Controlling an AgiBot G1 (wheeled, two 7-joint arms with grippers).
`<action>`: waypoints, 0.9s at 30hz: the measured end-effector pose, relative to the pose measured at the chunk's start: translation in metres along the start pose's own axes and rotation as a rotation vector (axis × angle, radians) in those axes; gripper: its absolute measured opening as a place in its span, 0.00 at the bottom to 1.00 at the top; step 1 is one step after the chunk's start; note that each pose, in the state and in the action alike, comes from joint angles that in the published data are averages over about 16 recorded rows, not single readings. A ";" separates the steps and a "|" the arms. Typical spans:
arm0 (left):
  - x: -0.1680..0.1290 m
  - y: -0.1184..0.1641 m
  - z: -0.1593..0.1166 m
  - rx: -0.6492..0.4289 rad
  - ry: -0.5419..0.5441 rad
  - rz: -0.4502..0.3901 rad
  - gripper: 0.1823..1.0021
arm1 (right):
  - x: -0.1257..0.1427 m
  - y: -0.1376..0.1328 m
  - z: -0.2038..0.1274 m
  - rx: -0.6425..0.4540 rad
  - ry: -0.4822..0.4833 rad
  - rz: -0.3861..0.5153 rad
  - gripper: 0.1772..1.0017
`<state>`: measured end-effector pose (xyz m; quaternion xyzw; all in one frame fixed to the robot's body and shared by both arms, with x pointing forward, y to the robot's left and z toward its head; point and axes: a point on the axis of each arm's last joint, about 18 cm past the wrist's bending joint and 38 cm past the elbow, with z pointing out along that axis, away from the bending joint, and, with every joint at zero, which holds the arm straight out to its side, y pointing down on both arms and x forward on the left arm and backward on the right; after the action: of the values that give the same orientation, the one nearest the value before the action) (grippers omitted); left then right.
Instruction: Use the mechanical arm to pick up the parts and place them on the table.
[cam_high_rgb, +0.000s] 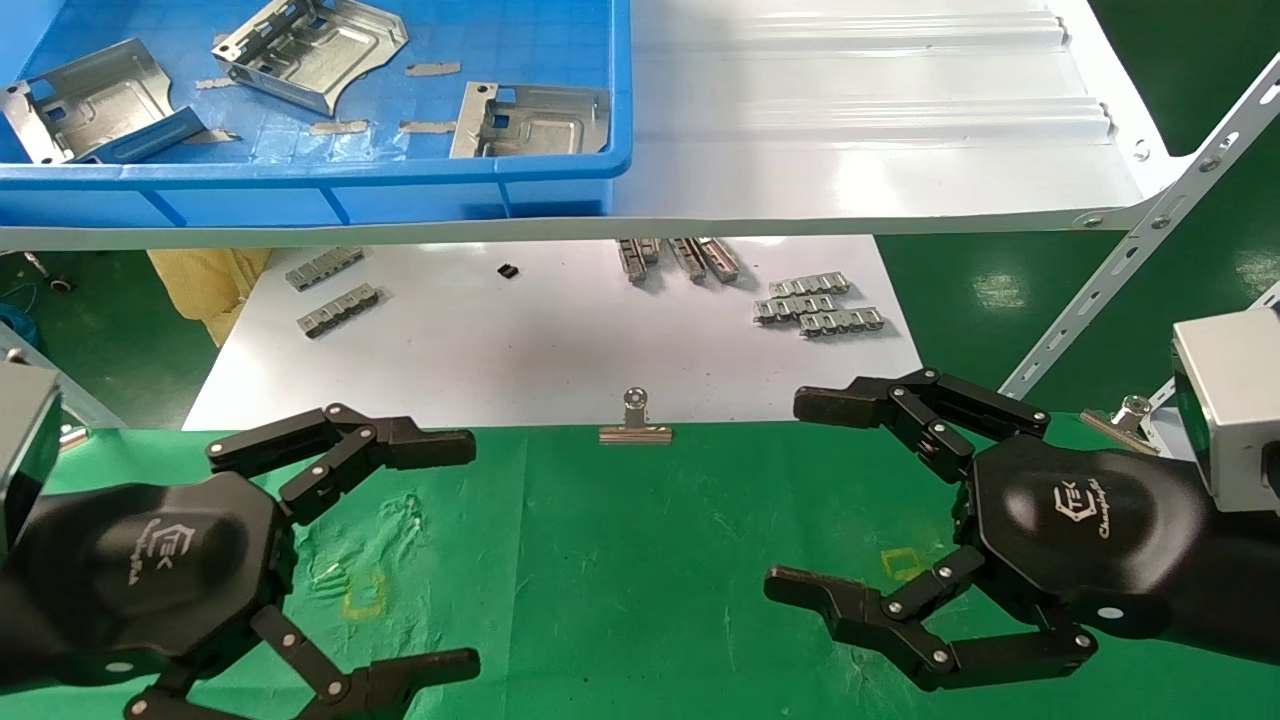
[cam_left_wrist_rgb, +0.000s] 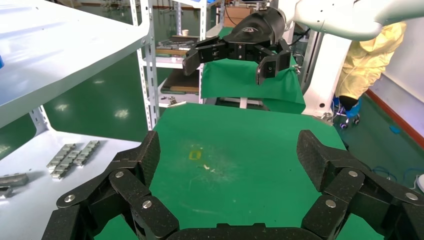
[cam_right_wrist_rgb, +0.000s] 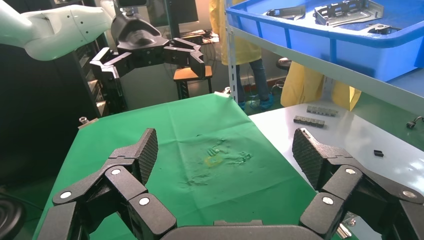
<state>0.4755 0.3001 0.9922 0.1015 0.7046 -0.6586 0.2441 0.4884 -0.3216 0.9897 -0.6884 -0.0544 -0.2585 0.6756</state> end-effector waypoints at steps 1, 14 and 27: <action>0.000 0.000 0.000 0.000 0.000 0.000 1.00 | 0.000 0.000 0.000 0.000 0.000 0.000 1.00; 0.000 0.000 0.000 0.000 0.000 0.000 1.00 | 0.000 0.000 0.000 0.000 0.000 0.000 1.00; 0.000 0.000 0.000 0.000 0.000 0.000 1.00 | 0.000 0.000 0.000 0.000 0.000 0.000 1.00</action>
<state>0.4755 0.3001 0.9922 0.1015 0.7046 -0.6585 0.2441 0.4884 -0.3216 0.9897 -0.6884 -0.0544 -0.2585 0.6756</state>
